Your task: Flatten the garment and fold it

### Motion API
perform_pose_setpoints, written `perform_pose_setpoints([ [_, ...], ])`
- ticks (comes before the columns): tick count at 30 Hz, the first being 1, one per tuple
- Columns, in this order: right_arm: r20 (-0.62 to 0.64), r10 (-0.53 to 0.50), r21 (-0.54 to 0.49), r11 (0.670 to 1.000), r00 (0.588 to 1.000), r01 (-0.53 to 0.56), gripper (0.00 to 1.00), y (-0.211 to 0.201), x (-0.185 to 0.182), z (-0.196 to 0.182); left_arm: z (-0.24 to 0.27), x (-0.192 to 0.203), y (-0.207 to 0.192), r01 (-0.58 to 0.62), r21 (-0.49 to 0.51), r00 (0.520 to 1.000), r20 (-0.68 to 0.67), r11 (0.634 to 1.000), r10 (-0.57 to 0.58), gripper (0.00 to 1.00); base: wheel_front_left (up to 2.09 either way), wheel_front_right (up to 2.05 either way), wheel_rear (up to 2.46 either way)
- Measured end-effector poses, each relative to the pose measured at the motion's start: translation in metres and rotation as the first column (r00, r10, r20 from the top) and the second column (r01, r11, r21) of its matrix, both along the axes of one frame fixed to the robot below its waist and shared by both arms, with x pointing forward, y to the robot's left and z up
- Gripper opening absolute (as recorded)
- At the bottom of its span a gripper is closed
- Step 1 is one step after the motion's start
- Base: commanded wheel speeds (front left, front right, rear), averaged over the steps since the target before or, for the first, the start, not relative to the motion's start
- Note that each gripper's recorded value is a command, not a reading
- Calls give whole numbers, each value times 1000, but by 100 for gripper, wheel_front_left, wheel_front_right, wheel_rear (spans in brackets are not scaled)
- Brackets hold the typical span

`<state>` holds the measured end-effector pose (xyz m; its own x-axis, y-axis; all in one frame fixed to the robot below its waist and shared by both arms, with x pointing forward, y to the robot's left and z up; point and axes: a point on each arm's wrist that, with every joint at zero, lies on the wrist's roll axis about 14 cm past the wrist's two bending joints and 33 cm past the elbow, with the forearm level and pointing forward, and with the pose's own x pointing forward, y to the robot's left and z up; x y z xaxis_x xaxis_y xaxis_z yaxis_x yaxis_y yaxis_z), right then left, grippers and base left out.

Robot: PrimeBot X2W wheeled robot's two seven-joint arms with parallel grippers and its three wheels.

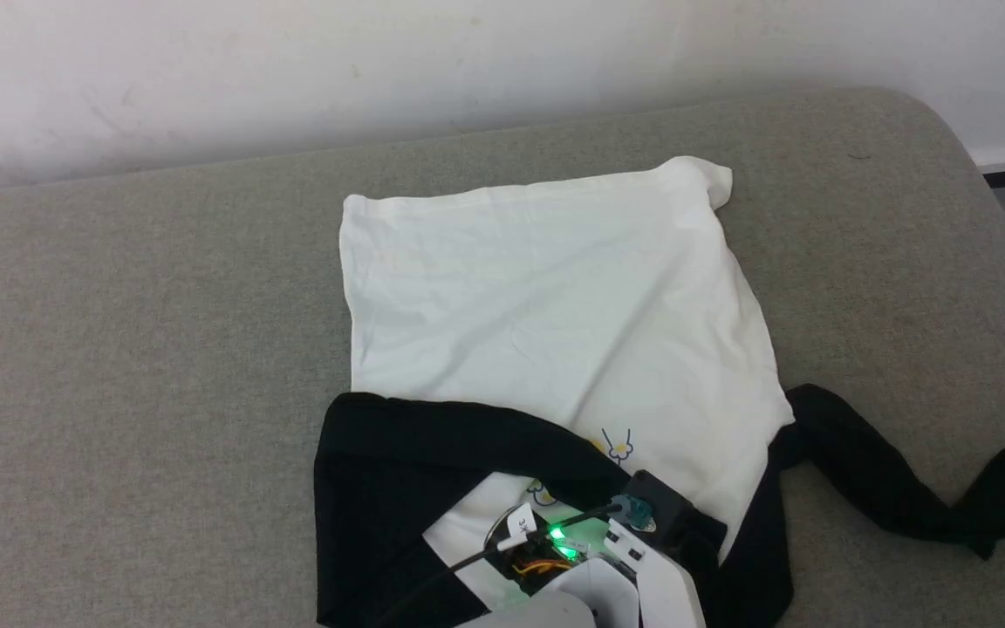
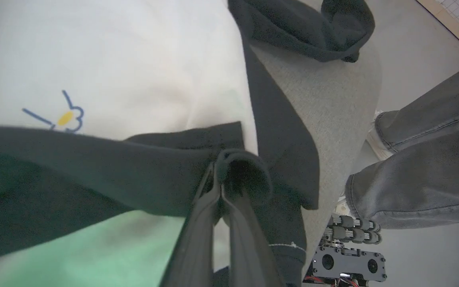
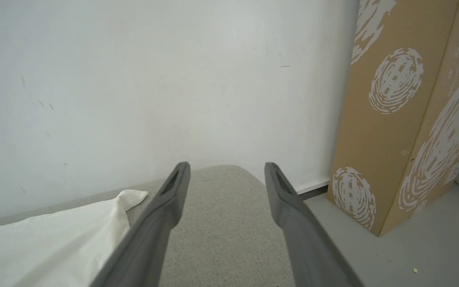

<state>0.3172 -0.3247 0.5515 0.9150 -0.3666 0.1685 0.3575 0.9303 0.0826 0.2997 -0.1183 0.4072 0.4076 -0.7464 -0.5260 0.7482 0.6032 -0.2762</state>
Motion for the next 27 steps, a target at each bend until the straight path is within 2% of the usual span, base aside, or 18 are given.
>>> perform_pose_setpoints([
  [1,0,-1,0,1000,1000,1,100,0,0,0,-2,0,1,1,6,1000,-5,1000,-1,9,0,0,0],
  [2,-1,-3,0,1000,1000,3,100,-1,-1,-1,-4,0,2,-3,8,1000,-12,1000,3,47,0,0,0],
  [3,-2,-3,1,1000,1000,3,100,-1,-1,-1,-4,0,2,-6,6,1000,-14,1000,6,98,0,0,0],
  [8,-1,8,3,1000,1000,-8,100,2,3,-1,7,-1,-3,-20,-60,999,-44,998,18,100,0,0,0],
  [13,8,23,4,1000,1000,-23,100,5,8,1,48,10,-15,-34,-199,998,-51,979,24,100,0,0,0],
  [16,16,38,6,999,999,-38,100,9,12,3,85,30,-15,-74,-301,997,-19,951,71,100,0,0,0],
  [19,27,59,7,998,998,-59,100,15,15,7,133,61,-1,-125,-425,982,75,896,173,100,0,0,0],
  [22,37,81,10,997,996,-81,100,21,18,10,178,97,42,-190,-522,913,218,831,346,100,0,0,0],
  [25,49,102,12,995,994,-102,100,28,21,13,211,122,98,-249,-576,786,350,778,510,100,0,0,0],
  [27,55,114,14,993,992,-115,100,31,22,15,226,129,136,-300,-607,697,387,736,603,100,0,0,0],
])
